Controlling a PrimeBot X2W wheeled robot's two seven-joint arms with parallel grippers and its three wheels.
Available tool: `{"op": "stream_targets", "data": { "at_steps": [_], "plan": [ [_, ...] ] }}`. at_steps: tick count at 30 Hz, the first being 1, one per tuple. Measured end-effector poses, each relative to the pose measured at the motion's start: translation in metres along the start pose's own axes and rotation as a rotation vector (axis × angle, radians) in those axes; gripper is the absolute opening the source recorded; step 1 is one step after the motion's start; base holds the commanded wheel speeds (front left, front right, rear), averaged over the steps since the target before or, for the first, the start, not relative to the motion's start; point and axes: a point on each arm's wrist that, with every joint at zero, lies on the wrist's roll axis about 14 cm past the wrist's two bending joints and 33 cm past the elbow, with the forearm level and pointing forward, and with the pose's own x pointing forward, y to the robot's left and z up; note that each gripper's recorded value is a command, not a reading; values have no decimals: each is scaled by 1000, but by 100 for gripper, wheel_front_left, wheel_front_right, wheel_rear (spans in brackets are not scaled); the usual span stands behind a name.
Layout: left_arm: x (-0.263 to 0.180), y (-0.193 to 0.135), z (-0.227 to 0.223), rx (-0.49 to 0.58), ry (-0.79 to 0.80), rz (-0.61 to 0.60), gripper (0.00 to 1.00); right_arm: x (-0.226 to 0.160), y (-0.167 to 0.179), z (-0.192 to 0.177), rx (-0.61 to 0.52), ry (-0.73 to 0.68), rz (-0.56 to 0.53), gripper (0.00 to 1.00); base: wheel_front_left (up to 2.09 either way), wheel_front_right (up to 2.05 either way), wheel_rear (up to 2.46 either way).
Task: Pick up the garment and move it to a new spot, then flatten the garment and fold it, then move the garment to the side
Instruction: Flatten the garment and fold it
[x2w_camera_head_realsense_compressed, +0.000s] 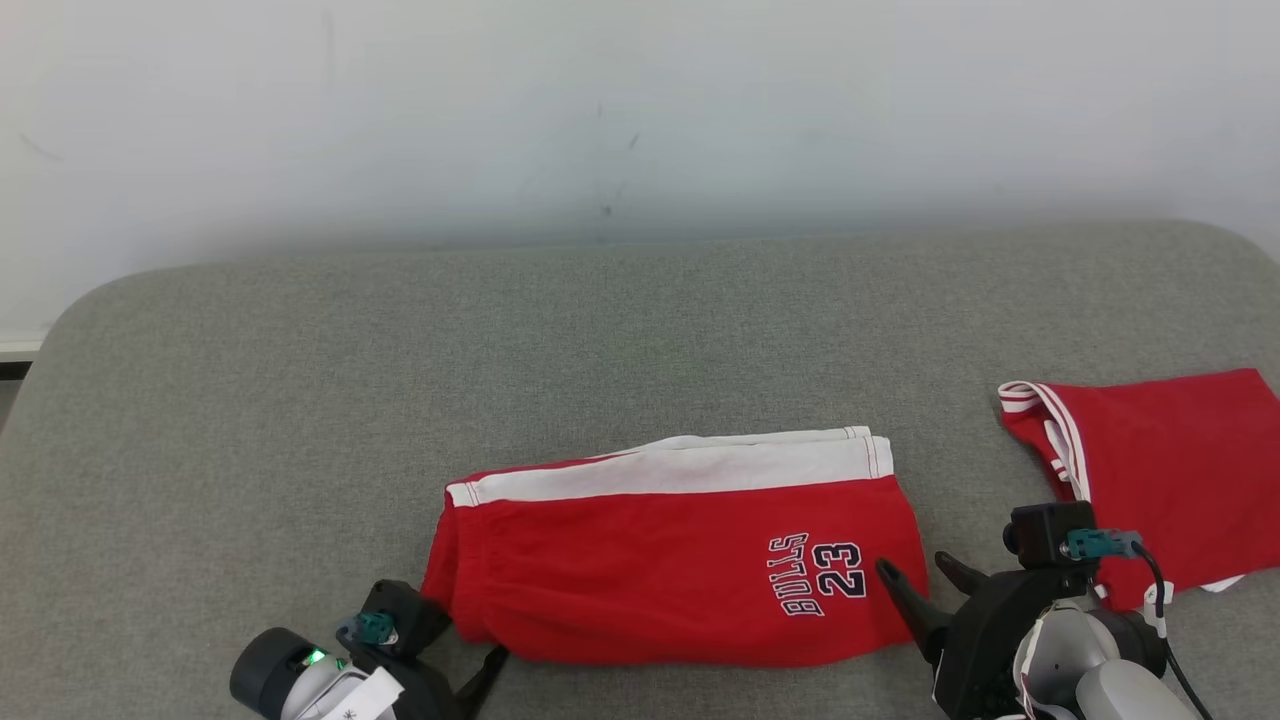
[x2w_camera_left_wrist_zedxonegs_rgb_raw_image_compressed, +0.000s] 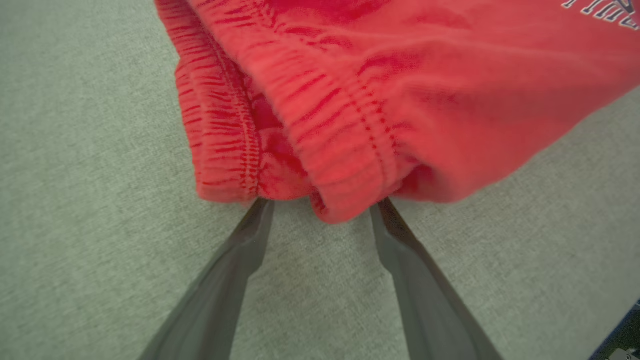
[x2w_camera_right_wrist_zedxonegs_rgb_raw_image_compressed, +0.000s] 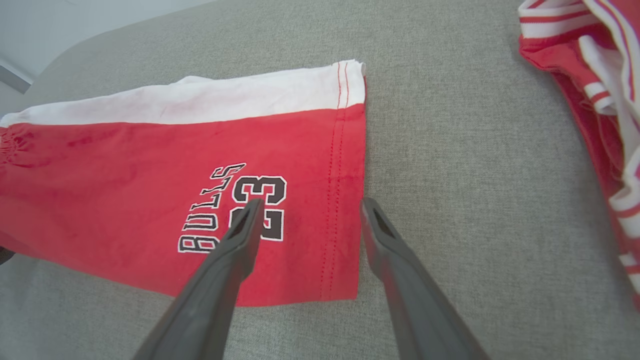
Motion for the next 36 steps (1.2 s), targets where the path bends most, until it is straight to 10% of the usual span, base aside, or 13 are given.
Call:
{"op": "stream_targets", "data": {
  "at_steps": [21,36],
  "plan": [
    [-43,54,43,-221,-336,335,100,-48,-10,71,0,-439,-117,100,0,0,0],
    [-82,33,77,-336,-555,331,100,-91,-37,76,37,-688,-247,100,0,0,0]
  ]
}}
